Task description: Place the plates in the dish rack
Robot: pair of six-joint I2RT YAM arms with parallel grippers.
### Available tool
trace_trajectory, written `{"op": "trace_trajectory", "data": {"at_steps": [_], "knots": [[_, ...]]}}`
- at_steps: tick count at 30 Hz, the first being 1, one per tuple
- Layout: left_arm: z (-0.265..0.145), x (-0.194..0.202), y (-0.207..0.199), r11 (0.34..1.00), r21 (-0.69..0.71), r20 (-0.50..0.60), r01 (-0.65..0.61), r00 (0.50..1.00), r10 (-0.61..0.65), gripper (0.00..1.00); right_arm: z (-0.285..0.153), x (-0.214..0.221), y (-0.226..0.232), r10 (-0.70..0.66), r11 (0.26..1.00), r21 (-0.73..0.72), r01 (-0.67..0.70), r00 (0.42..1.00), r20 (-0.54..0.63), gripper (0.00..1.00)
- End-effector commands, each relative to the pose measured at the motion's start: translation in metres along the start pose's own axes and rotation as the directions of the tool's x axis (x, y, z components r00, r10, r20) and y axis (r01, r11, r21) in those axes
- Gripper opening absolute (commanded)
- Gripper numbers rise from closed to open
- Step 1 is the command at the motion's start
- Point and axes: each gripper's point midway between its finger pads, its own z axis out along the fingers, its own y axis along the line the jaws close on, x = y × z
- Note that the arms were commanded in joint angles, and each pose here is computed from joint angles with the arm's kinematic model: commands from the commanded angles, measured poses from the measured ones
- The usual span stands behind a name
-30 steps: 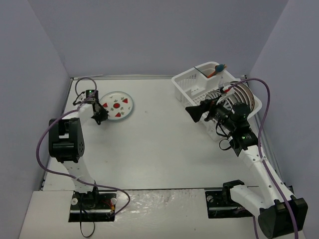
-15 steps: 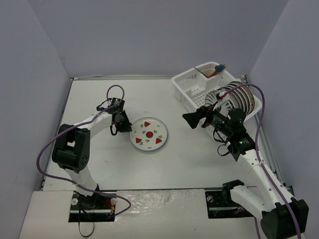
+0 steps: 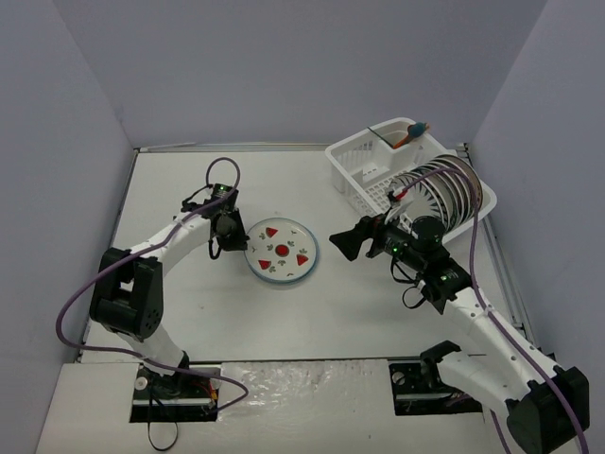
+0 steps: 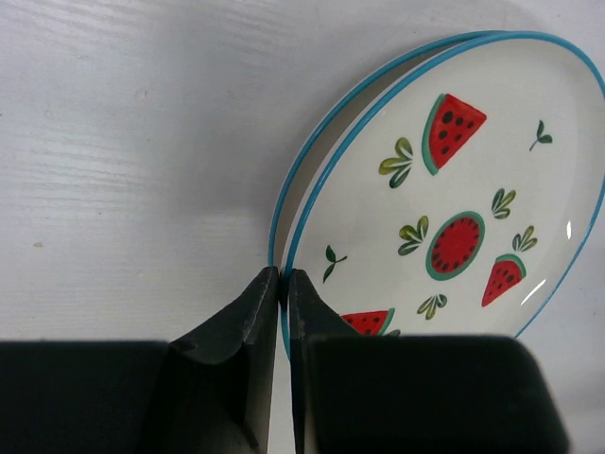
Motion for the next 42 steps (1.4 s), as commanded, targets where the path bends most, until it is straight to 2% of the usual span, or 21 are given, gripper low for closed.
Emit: {"op": "trace_trajectory", "data": {"at_steps": [1, 4, 7, 11, 25, 37, 42], "knots": [[-0.029, -0.03, -0.011, 0.998, 0.012, 0.129, -0.056, 0.99, 0.055, 0.0, 0.011, -0.002, 0.011, -0.003, 1.0, -0.022, 0.004, 0.999, 0.047, 1.0], [-0.03, -0.025, -0.01, 0.998, 0.003, 0.107, -0.061, 0.992, 0.061, 0.0, 0.015, 0.005, 0.016, 0.005, 1.0, -0.03, -0.004, 0.999, 0.034, 1.0], [-0.046, -0.031, -0.006, 0.999, -0.011, 0.159, -0.054, 0.986, 0.055, 0.0, 0.019, 0.011, 0.025, 0.008, 0.999, -0.037, -0.007, 1.0, 0.021, 1.0], [-0.056, -0.027, 0.003, 0.999, -0.031, 0.17, -0.036, 0.985, 0.04, 0.0, 0.028, 0.028, 0.034, 0.03, 0.999, -0.044, -0.031, 0.999, -0.015, 1.0], [-0.029, -0.008, 0.027, 0.999, -0.015, 0.134, 0.041, 0.99, -0.039, 0.02, 0.06, 0.06, 0.047, 0.076, 0.996, -0.045, -0.079, 0.996, -0.048, 1.0], [-0.029, -0.005, 0.028, 0.998, 0.026, 0.139, 0.056, 0.989, -0.059, 0.42, 0.088, 0.088, 0.028, 0.109, 0.994, 0.021, -0.108, 0.991, -0.08, 1.0], [-0.026, -0.008, 0.02, 0.995, 0.089, 0.146, 0.047, 0.988, -0.059, 0.69, 0.092, 0.098, 0.028, 0.125, 0.992, 0.009, -0.125, 0.987, -0.099, 1.0]]}}
